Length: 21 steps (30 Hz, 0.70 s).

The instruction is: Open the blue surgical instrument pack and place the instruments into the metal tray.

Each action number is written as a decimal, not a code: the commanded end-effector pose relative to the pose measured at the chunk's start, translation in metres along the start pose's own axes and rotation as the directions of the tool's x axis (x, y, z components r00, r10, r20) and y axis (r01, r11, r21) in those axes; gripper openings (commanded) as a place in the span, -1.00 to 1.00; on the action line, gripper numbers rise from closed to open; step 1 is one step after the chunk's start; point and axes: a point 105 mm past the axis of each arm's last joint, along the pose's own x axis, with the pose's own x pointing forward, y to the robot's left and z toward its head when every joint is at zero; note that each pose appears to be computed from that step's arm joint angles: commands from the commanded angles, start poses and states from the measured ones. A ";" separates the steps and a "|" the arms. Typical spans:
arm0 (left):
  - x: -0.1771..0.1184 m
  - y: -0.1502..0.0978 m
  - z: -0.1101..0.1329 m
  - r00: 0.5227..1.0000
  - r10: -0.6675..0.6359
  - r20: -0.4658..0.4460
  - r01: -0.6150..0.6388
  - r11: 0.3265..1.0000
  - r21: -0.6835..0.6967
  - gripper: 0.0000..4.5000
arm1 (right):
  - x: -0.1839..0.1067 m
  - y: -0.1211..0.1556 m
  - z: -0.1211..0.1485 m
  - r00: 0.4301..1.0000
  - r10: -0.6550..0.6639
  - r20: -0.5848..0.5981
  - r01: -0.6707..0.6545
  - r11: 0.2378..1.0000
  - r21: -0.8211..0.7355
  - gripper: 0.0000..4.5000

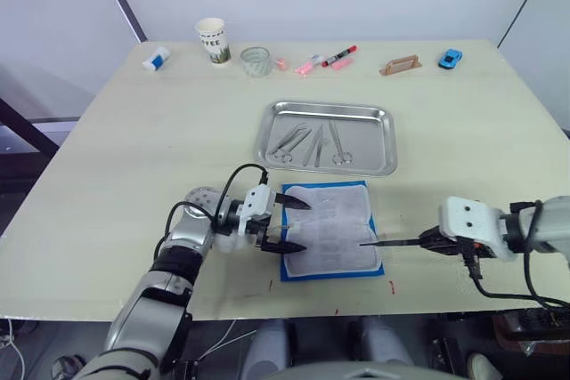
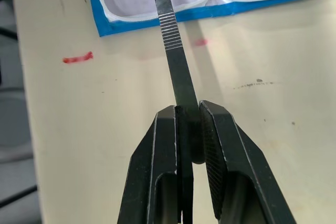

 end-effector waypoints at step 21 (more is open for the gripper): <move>0.006 -0.015 -0.017 1.000 -0.022 -0.020 0.020 0.996 -0.093 1.00 | 0.079 -0.120 0.092 0.727 -0.684 0.057 0.439 0.526 0.728 -0.96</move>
